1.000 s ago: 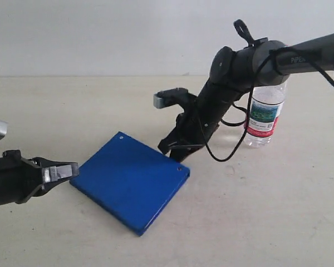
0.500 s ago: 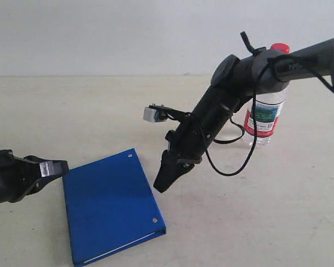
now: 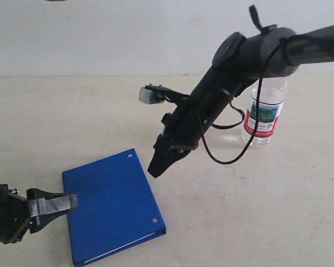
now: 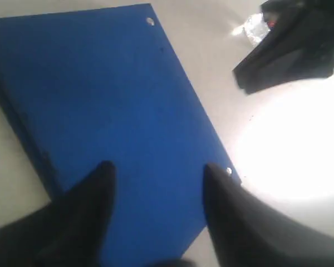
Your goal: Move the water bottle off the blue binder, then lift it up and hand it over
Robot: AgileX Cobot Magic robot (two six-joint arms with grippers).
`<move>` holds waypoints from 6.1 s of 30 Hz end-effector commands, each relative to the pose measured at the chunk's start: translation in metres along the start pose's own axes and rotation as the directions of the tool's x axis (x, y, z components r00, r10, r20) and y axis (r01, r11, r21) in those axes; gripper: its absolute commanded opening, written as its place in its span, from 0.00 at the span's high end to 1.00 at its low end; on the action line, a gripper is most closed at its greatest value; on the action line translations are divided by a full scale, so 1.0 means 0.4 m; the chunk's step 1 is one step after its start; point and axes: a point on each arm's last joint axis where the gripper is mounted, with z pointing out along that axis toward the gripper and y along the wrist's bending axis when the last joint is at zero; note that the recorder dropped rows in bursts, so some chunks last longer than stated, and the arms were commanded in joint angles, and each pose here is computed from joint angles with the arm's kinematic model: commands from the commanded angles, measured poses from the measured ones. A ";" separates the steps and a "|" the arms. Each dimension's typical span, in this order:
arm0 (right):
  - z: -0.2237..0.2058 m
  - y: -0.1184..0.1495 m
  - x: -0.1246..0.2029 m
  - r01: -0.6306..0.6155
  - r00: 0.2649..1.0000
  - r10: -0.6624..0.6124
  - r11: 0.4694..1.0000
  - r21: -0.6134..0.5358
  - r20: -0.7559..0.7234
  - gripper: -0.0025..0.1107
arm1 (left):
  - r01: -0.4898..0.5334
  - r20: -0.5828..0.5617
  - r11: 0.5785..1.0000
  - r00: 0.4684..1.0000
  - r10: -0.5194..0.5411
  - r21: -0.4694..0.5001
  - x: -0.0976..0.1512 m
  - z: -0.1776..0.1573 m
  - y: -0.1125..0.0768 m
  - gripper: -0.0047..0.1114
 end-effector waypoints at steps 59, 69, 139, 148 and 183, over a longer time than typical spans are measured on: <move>0.116 -0.044 0.007 -0.219 0.975 0.223 0.968 0.119 -0.018 0.42 | 0.098 -0.079 0.962 0.994 -0.080 0.256 -0.008 0.124 0.047 0.43; 0.116 0.006 -0.004 -0.085 0.996 0.085 0.991 -0.108 -0.005 0.42 | 0.092 -0.013 0.972 0.996 -0.091 0.214 -0.022 0.127 0.058 0.81; 0.102 -0.087 0.028 0.048 0.982 -0.007 0.975 -0.217 0.188 0.98 | -0.199 -0.021 0.935 0.976 0.215 0.294 0.001 0.090 0.049 0.90; 0.106 -0.078 0.024 0.067 0.983 -0.027 0.974 -0.216 0.183 0.98 | -0.173 -0.002 0.949 0.984 0.180 0.263 -0.007 0.092 0.054 0.44; 0.089 -0.066 0.016 -0.040 0.984 0.077 0.974 -0.224 0.158 0.45 | -0.110 -0.036 0.954 0.992 0.125 0.280 -0.002 0.092 0.050 0.92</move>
